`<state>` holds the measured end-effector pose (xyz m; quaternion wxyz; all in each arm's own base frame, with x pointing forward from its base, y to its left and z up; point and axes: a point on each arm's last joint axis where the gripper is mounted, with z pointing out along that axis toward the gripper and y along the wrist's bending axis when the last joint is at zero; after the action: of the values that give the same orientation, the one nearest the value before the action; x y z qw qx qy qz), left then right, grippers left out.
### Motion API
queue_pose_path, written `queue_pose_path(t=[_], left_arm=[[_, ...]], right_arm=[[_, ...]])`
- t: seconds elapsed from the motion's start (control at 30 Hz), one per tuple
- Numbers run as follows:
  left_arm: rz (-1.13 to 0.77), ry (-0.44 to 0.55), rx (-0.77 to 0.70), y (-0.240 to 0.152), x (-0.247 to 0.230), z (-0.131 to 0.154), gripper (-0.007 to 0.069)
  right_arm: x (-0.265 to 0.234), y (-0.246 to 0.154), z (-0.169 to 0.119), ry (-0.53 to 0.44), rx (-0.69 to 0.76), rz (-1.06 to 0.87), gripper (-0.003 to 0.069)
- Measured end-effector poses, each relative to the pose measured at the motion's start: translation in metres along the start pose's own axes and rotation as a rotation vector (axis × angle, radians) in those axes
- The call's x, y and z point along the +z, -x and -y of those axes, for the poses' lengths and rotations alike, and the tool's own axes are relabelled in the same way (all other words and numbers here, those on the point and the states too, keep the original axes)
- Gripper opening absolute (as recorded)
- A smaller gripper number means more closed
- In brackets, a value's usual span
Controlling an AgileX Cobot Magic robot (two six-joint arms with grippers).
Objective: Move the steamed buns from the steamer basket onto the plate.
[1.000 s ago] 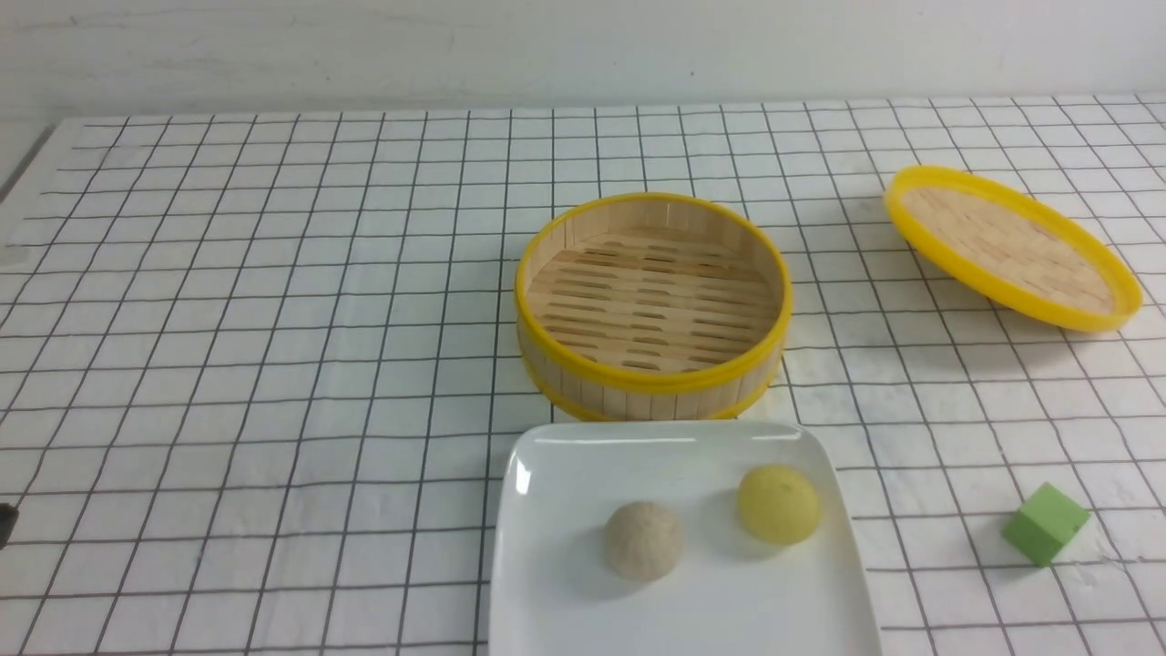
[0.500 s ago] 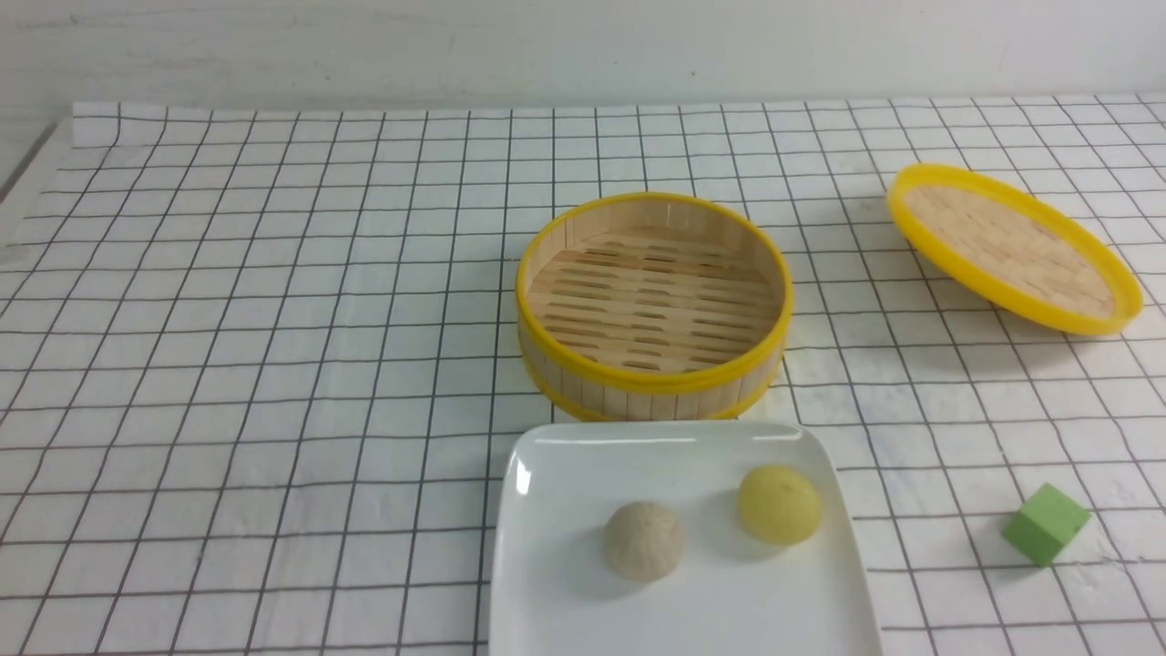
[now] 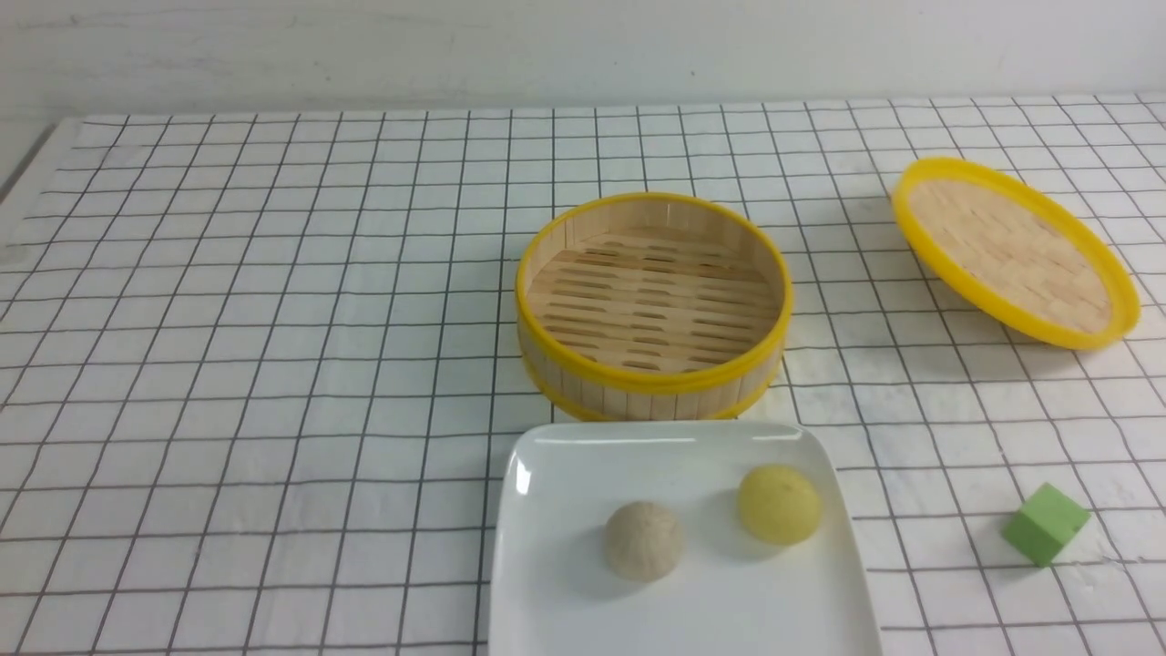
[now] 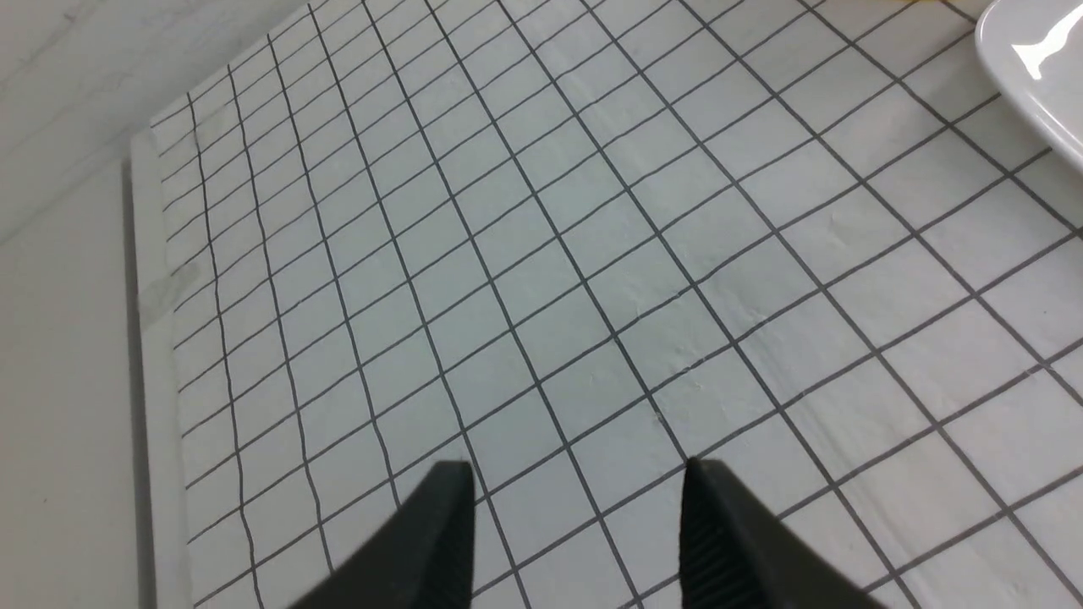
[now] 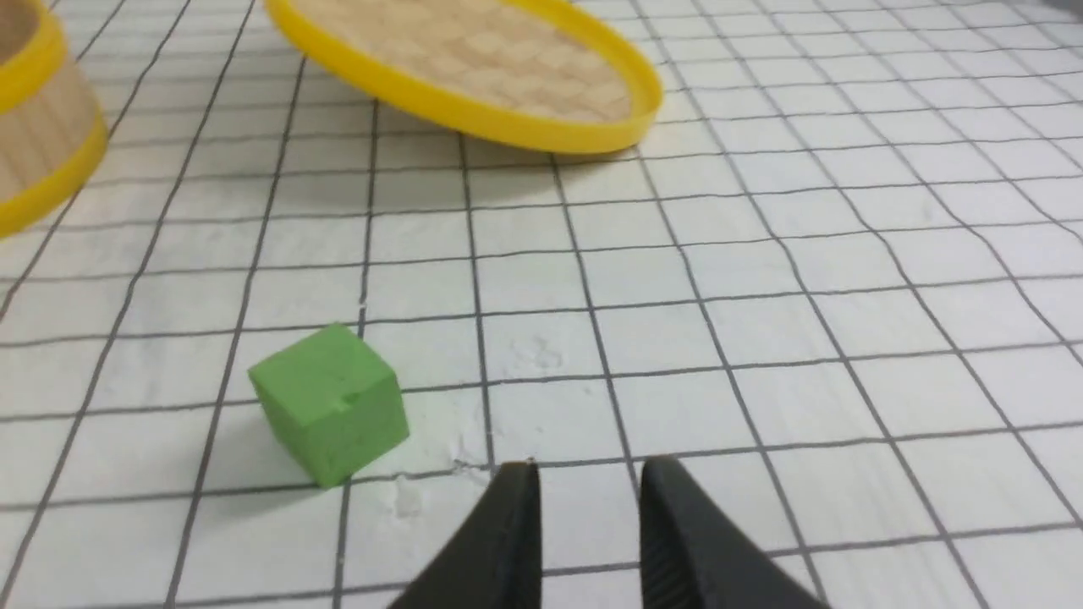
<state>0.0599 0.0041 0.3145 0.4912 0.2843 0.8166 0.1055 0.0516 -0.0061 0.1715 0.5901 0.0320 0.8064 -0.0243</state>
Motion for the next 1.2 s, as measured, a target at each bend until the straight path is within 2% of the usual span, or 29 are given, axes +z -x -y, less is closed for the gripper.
queue_pose_path(t=[0.43,1.2], left_arm=[[-0.067,0.003,0.0,-0.006,0.0,0.0,0.0355],[-0.165,0.007,-0.001,-0.015,-0.001,-0.001,0.0355]], right_arm=[[-0.001,0.0,-0.01,0.107,-0.057,-0.003,0.0209],[0.0,0.0,-0.005,0.058,0.025,-0.006,0.0234]])
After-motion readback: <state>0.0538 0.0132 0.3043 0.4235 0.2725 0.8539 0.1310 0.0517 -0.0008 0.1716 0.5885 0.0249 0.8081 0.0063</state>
